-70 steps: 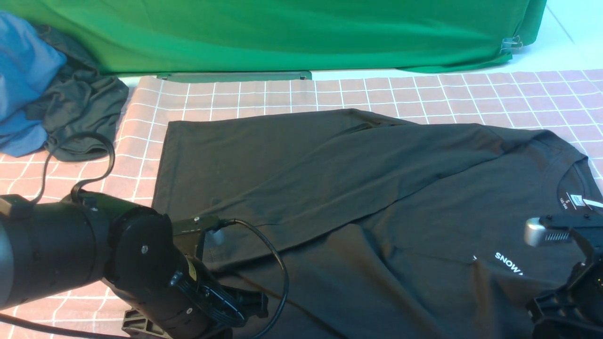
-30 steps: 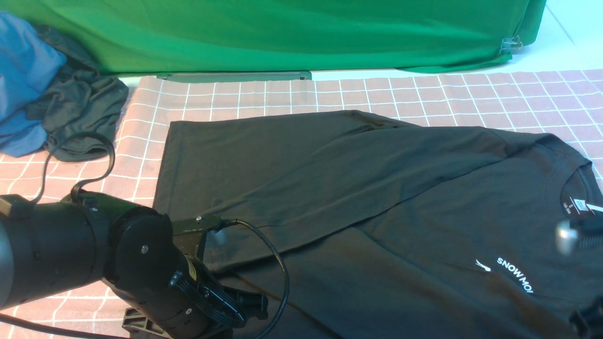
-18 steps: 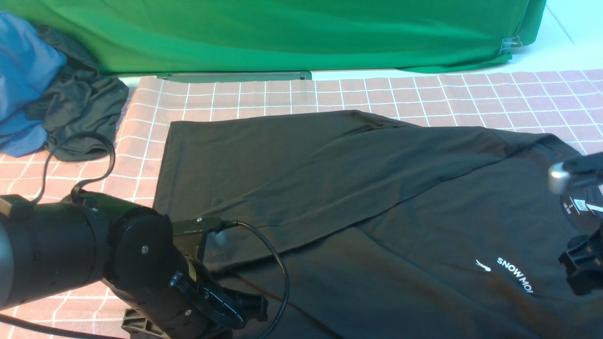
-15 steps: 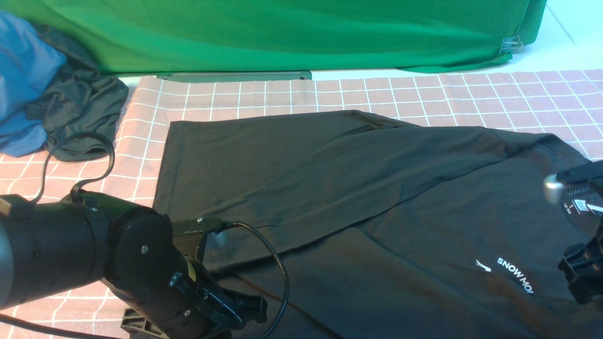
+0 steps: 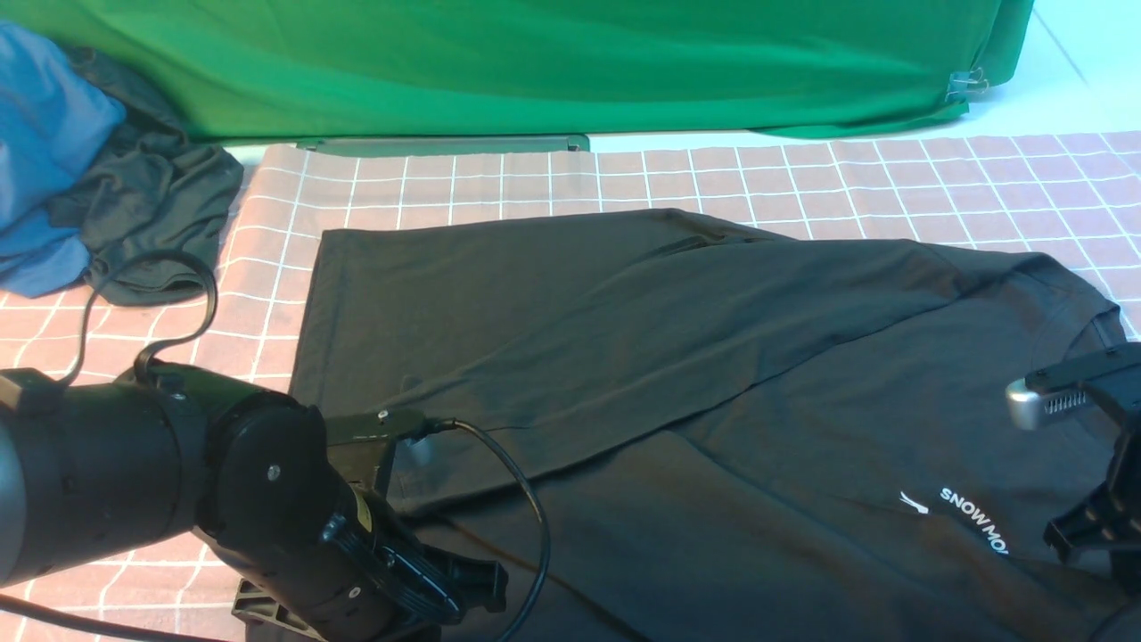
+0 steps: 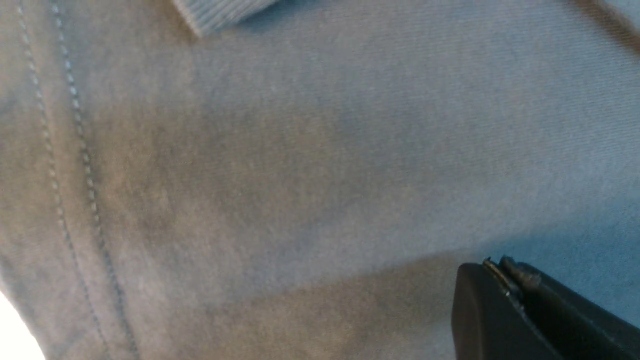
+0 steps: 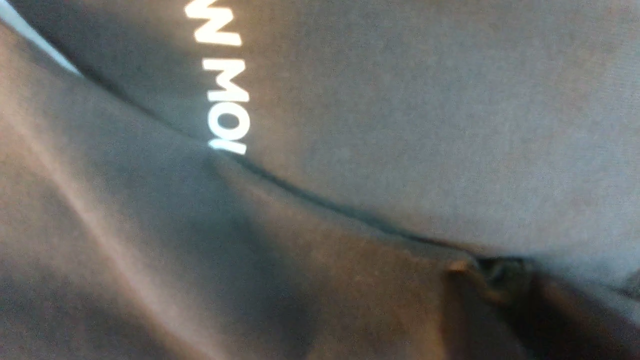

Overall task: Fold a long-sleeved shirt over a pink coffee tablecloth.
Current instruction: 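Grasp the near edge of the shirt at its hem and shoulder corners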

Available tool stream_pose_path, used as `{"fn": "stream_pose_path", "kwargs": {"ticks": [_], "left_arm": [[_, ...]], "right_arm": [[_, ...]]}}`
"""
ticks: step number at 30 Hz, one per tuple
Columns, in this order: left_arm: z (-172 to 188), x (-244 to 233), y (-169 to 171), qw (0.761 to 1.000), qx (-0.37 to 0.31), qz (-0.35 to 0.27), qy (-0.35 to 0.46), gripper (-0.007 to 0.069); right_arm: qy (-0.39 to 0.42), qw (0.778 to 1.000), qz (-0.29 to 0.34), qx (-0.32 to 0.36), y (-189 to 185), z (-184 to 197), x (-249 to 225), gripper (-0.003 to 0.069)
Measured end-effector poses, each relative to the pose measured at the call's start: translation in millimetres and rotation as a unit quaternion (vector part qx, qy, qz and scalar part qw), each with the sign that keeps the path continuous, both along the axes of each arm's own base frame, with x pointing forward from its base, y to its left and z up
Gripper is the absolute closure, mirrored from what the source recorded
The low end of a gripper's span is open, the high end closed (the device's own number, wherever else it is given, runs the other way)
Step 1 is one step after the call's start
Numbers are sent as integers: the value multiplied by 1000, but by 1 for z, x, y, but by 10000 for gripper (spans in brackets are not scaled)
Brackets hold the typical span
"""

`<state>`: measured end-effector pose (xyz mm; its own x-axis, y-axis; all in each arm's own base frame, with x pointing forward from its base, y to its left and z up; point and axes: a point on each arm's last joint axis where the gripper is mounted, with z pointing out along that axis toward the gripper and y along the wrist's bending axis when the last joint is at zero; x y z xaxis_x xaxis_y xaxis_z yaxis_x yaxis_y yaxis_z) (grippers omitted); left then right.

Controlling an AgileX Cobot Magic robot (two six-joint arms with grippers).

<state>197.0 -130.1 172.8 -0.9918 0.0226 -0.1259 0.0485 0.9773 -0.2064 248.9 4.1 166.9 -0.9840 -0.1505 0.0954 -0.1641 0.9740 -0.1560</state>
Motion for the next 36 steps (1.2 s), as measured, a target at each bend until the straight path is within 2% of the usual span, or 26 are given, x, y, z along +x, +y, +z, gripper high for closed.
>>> {"fn": "stream_pose_path", "kwargs": {"ticks": [4,13,24,26,28,30,32,34,36], "left_arm": [[0,0,0,1000,0,-2,-1,612],[0,0,0,1000,1,-11,-4,612],[0,0,0,1000,1,-13,-5,612],[0,1,0,1000,0,-15,-8,612],[0,2,-1,1000,-1,-15,-13,612],[0,2,-1,1000,-2,-15,-15,612],[1,3,-1,1000,-4,-17,-19,612],[1,3,-1,1000,-4,-18,-21,612],[1,3,-1,1000,-5,-17,-22,612]], "right_arm": [[17,1000,1,-3,-1,0,-3,617],[40,999,-2,-11,-3,9,-13,622],[14,997,-82,-1,-39,18,-20,612],[9,996,-84,5,-38,18,-19,577],[-7,996,-85,26,-34,18,-17,438],[-14,996,-78,33,-33,18,-15,353],[-37,996,-64,44,-31,18,-11,190],[-52,996,-61,46,-31,18,-8,141],[-61,995,-58,47,-31,18,-6,129]]}}
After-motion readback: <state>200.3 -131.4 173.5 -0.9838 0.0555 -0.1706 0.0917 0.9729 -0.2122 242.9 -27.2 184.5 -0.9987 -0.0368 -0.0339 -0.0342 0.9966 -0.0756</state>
